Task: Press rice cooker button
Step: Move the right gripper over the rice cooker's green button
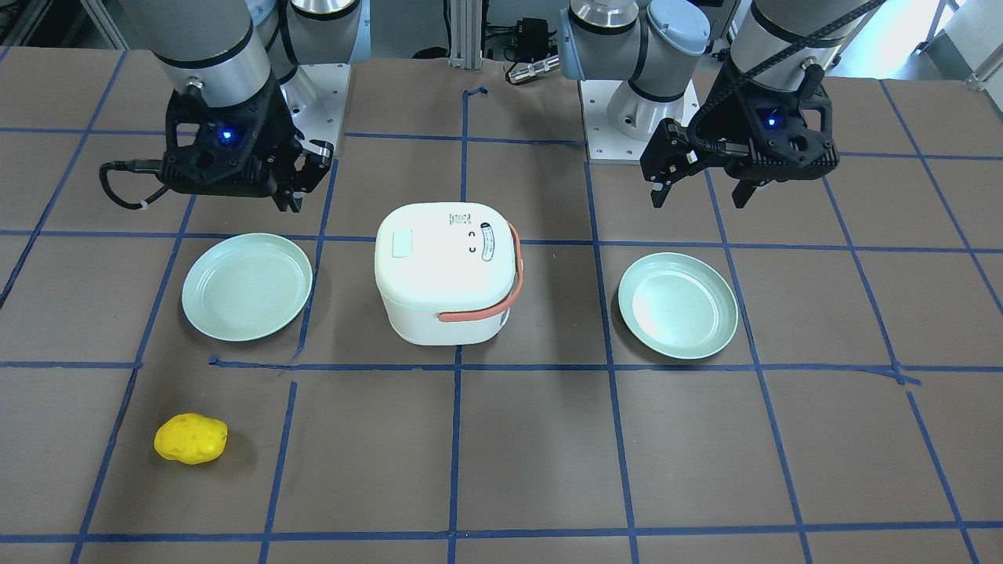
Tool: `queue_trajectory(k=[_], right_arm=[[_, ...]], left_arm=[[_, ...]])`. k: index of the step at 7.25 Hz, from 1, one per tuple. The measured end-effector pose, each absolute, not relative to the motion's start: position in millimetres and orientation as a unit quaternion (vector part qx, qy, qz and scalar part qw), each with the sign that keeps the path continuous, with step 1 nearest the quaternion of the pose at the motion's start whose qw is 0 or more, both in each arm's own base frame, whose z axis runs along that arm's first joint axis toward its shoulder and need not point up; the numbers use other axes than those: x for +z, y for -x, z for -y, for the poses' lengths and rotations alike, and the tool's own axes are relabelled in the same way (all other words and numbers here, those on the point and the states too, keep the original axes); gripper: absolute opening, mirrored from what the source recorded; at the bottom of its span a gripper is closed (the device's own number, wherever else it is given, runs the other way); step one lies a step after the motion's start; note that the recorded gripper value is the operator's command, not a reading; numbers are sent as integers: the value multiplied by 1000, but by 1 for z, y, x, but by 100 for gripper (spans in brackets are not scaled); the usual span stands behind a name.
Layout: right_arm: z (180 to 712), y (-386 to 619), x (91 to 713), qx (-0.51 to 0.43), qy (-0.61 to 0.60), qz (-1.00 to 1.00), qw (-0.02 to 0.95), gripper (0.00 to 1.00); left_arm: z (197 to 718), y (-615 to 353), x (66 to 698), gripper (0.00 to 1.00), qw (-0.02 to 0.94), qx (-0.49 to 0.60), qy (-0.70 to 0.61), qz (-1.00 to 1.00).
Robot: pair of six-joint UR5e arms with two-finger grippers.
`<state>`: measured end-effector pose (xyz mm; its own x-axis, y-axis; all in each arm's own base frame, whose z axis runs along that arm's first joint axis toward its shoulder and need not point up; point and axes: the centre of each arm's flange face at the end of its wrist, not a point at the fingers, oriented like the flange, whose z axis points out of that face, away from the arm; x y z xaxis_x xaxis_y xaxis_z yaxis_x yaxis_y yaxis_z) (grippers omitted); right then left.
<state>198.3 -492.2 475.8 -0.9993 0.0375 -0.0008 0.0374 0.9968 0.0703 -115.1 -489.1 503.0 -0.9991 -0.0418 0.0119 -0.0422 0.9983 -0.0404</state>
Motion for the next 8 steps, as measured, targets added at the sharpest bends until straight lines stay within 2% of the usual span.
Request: queue_trajectory(k=[8], right_arm=[[481, -255, 384, 47, -29, -997, 57, 0]], left_arm=[[489, 115, 503, 100, 6, 20, -21, 1000]])
